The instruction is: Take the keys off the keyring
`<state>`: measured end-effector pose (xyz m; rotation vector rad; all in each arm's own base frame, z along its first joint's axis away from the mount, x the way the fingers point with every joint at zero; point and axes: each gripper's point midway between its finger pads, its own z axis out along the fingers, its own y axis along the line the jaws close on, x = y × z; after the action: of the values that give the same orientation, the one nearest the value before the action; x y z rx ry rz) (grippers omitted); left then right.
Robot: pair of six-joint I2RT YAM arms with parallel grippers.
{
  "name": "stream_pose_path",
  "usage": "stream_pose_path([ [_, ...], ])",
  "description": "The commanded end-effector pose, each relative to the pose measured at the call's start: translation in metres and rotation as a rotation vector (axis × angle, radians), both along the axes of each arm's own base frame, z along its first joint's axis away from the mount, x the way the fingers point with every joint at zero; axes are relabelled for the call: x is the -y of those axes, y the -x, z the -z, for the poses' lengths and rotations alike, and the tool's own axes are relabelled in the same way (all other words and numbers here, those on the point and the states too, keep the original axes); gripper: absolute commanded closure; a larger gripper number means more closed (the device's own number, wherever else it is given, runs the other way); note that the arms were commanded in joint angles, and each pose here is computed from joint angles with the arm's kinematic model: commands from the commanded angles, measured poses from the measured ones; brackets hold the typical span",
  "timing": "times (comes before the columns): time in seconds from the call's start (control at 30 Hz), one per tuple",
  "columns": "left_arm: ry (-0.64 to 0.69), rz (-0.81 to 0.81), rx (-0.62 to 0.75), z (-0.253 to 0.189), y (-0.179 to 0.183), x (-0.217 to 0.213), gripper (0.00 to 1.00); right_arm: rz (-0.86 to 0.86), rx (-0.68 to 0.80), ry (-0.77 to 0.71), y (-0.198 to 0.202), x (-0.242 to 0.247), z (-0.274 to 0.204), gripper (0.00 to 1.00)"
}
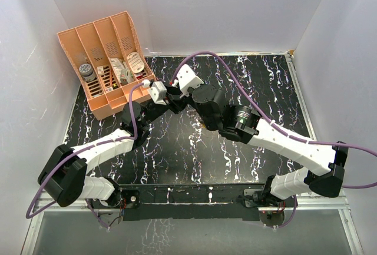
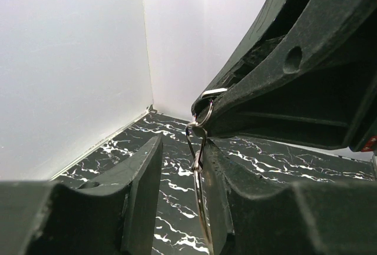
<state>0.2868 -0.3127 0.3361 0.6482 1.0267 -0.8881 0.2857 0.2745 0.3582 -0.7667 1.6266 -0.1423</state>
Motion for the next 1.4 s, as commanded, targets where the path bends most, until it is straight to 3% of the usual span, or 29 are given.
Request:
stream_pose_path([
  [0.0, 0.025, 0.01, 0.056, -0.009, 0.008, -0.001, 0.69, 0.002, 0.068, -0.142, 0.004, 0.004, -0.042, 1.0],
  [1.37, 0.033, 0.047, 0.095, -0.023, 0.015, 0.004, 0.78, 0.005, 0.063, -0.143, 0.005, 0.006, -0.036, 1.0],
])
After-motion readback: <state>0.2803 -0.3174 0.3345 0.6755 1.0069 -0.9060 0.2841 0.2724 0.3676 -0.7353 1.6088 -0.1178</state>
